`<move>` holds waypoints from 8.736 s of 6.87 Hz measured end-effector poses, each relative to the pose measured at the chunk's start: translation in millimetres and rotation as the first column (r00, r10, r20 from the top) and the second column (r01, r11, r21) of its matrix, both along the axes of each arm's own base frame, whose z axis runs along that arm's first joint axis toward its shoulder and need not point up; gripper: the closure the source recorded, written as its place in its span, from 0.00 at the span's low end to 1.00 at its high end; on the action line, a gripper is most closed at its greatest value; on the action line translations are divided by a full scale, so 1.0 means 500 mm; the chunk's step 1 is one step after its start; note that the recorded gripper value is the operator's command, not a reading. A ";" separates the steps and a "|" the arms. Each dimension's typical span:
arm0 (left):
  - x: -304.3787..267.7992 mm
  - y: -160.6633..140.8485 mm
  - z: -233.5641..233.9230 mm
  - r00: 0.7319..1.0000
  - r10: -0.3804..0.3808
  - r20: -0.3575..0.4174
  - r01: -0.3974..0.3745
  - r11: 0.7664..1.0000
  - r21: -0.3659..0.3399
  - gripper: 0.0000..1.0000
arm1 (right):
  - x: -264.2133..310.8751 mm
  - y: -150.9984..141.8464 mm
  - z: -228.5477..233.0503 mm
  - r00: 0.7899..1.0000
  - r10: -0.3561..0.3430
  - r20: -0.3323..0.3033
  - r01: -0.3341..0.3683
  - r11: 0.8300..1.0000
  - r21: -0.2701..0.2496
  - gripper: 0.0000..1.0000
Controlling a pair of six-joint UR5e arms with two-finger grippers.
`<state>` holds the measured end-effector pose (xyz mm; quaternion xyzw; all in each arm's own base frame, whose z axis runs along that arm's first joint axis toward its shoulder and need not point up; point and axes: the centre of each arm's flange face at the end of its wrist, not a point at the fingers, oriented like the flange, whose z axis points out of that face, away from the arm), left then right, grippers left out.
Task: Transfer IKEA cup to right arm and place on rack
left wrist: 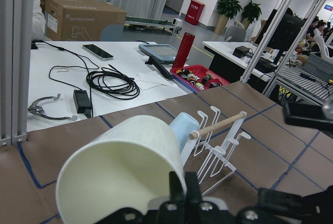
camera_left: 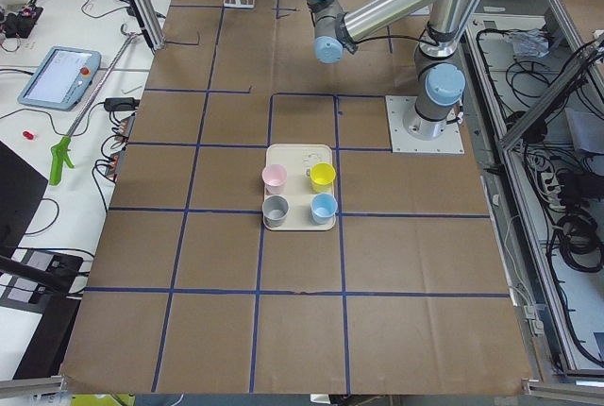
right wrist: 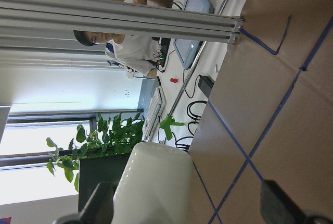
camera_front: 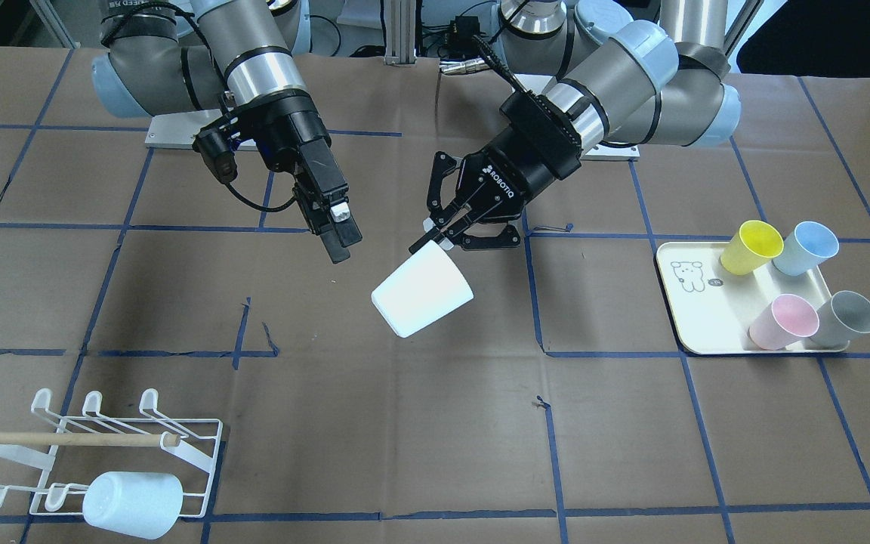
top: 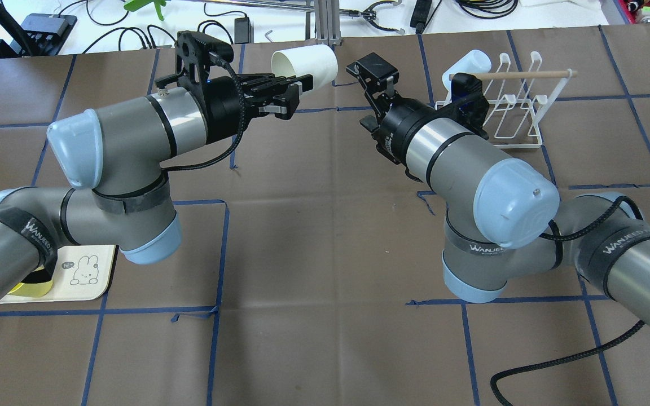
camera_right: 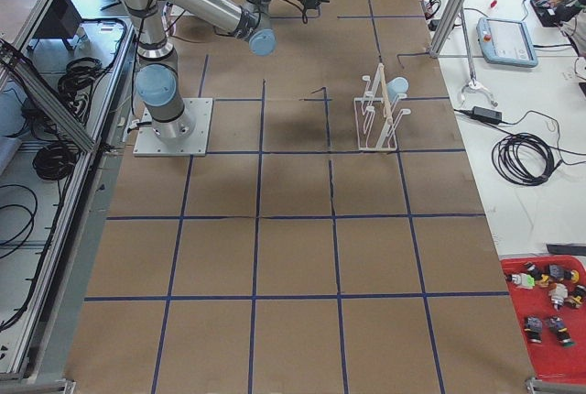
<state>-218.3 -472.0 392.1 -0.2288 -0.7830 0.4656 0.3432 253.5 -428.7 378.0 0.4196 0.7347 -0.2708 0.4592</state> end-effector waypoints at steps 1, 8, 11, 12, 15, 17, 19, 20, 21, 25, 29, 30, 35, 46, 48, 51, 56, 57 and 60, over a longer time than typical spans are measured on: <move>-0.001 0.010 -0.004 1.000 0.004 -0.010 -0.004 1.000 -0.001 1.00 | 0.009 0.000 -0.012 1.000 0.014 -0.004 -0.014 0.998 0.059 0.00; -0.001 0.018 -0.006 1.000 0.010 -0.019 -0.010 1.000 0.003 0.99 | 0.055 -0.046 0.041 0.982 0.087 0.168 -0.107 0.988 0.113 0.00; -0.002 0.018 -0.006 1.000 0.012 -0.025 -0.012 1.000 0.010 0.99 | 0.066 -0.100 0.030 0.982 0.088 0.167 -0.107 0.988 0.109 0.00; -0.002 0.018 -0.005 1.000 0.013 -0.026 -0.012 1.000 0.010 0.99 | 0.068 -0.109 0.027 0.982 0.087 0.167 -0.107 0.988 0.110 0.00; -0.002 0.018 -0.004 1.000 0.014 -0.026 -0.014 1.000 0.010 0.99 | 0.072 -0.136 0.022 0.983 0.079 0.163 -0.098 0.989 0.111 0.04; -0.002 0.018 -0.003 1.000 0.015 -0.027 -0.014 1.000 0.010 0.99 | 0.072 -0.140 0.022 0.984 0.074 0.162 -0.093 0.989 0.113 0.12; -0.001 0.018 -0.003 1.000 0.016 -0.027 -0.016 1.000 0.010 0.96 | 0.072 -0.141 0.024 0.984 0.074 0.163 -0.093 0.989 0.114 0.37; -0.001 0.018 -0.002 1.000 0.016 -0.026 -0.016 1.000 0.009 0.95 | 0.073 -0.140 0.026 0.983 0.077 0.166 -0.097 0.989 0.113 0.51; -0.001 0.017 -0.001 1.000 0.018 -0.026 -0.017 1.000 0.008 0.95 | 0.074 -0.140 0.029 0.982 0.081 0.169 -0.101 0.989 0.112 0.62; 0.000 0.015 0.002 0.999 0.025 -0.029 -0.025 1.000 0.009 0.22 | 0.076 -0.135 0.038 0.981 0.092 0.170 -0.111 0.989 0.102 0.66; 0.015 0.007 0.003 0.997 0.058 -0.056 -0.056 0.997 0.045 0.01 | 0.075 -0.133 0.040 0.981 0.093 0.170 -0.110 0.989 0.098 0.68; 0.030 0.005 0.006 0.995 0.076 -0.057 -0.073 0.996 0.045 0.01 | 0.075 -0.133 0.040 0.981 0.093 0.170 -0.110 0.989 0.096 0.71; 0.242 0.017 0.047 0.938 0.347 -0.016 -0.340 0.926 0.163 0.01 | 0.007 -0.196 0.063 0.995 0.070 0.068 -0.070 0.998 -0.007 0.90; 0.250 -0.043 0.167 0.668 0.130 0.733 -0.728 0.317 0.608 0.00 | -0.522 -0.390 -0.018 0.225 -0.120 -0.967 -0.346 0.918 -0.194 0.91; 0.224 -0.057 0.151 0.667 0.134 0.733 -0.728 0.326 0.603 0.00 | -0.596 -0.445 -0.083 0.153 -0.100 -0.983 -0.354 0.923 -0.149 0.91; 0.209 -0.060 0.150 0.665 0.132 0.735 -0.726 0.346 0.594 0.00 | -0.625 -0.475 -0.143 0.134 -0.067 -0.989 -0.356 0.928 -0.111 0.91; 0.210 -0.059 0.163 0.663 0.140 0.735 -0.726 0.358 0.587 0.00 | -0.611 -0.454 -0.193 0.152 -0.016 -0.988 -0.357 0.932 -0.070 0.06; 0.210 -0.056 0.161 0.663 0.139 0.735 -0.726 0.357 0.587 0.00 | -0.610 -0.450 -0.199 0.157 -0.007 -0.988 -0.351 0.934 -0.062 0.00; 0.210 -0.056 0.161 0.663 0.142 0.735 -0.726 0.359 0.586 0.00 | -0.598 -0.445 -0.181 0.168 -0.008 -0.986 -0.349 0.935 -0.067 0.00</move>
